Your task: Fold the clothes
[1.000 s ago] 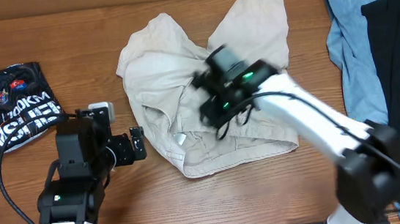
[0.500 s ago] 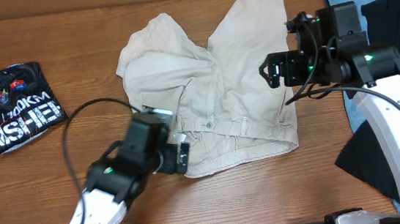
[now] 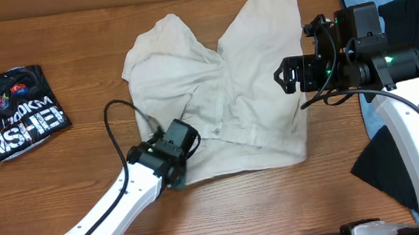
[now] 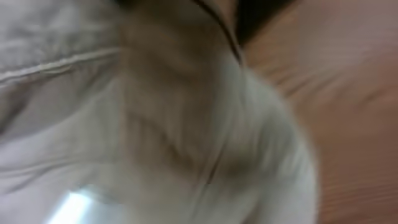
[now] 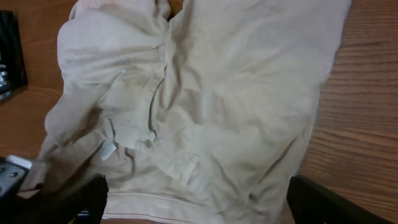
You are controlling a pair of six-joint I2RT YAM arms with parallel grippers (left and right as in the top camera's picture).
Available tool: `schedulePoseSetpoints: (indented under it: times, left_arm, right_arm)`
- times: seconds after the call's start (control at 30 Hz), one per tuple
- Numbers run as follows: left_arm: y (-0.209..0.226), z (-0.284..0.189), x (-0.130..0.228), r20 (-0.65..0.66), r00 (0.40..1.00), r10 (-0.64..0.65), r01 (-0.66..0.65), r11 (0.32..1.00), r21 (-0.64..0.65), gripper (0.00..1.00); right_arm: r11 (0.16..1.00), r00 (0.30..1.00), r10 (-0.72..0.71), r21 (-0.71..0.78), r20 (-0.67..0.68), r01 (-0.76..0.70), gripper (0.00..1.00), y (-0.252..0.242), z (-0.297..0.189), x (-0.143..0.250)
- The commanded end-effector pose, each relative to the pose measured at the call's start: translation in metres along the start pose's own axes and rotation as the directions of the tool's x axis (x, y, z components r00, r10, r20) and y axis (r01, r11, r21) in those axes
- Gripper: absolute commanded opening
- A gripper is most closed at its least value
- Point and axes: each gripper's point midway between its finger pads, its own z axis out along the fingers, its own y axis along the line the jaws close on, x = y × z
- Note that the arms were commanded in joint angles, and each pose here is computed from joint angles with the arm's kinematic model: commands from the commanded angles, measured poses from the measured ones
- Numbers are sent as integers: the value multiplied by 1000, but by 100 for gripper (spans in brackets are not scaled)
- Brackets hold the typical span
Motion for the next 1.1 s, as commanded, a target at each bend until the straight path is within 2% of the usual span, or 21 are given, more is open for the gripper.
schedulePoseSetpoints:
  times: [0.0,0.1,0.2,0.3,0.37,0.43,0.47,0.5,0.53,0.57,0.6,0.7,0.8,0.93,1.07]
  left_arm:
    - [62,-26,-26,161,972,-170,208,941,-267,13]
    - [90,-37,-46,206,955,-214,270,915,-301,13]
    - [107,-44,-98,320,909,-267,337,923,-185,12]
    - [130,-60,-159,473,824,-310,376,926,-47,14]
    - [161,-76,-187,548,756,-357,440,898,-21,14]
    - [186,-91,-203,579,730,-364,463,886,-25,14]
    - [201,-99,-210,587,726,-359,470,881,-43,21]
    - [212,-104,-215,587,728,-353,475,878,-60,48]
    - [221,-108,-217,580,735,-352,478,875,-74,68]
    - [228,-110,-217,564,745,-356,482,872,-86,94]
    - [232,-110,-213,538,762,-361,481,871,-98,100]
    - [222,-102,-196,431,828,-358,434,897,-89,100]
    - [197,-91,-176,315,863,-395,417,909,-3,100]
    - [143,-79,-138,58,878,-474,456,869,193,100]
    - [104,-65,-97,-166,881,-444,473,843,256,98]
  right_arm:
    - [1000,1000,3,16,14,-3,96,-3,-2,-4]
    - [1000,1000,3,16,14,-4,95,-3,-2,-4]
    - [1000,1000,3,16,14,-4,95,-3,-2,-4]
    - [1000,1000,6,17,7,-6,95,-3,-2,-2]
    - [1000,1000,11,19,-7,-11,95,-3,-2,2]
    - [1000,1000,15,20,-19,-14,95,-4,-2,4]
    - [1000,1000,16,22,-25,-16,94,-4,-2,6]
    - [1000,999,17,22,-28,-17,95,-4,-2,7]
    - [1000,999,18,22,-31,-18,95,-4,-2,7]
    - [1000,999,19,22,-31,-18,95,-4,-2,8]
    - [1000,999,18,22,-31,-18,95,-4,-2,8]
    - [1000,999,18,22,-31,-18,95,-4,-2,8]
    - [1000,999,17,22,-31,-16,95,-4,-2,7]
    - [999,1000,15,53,-28,-14,96,-9,-2,7]
    - [997,1000,15,75,-25,-13,96,-13,-3,7]
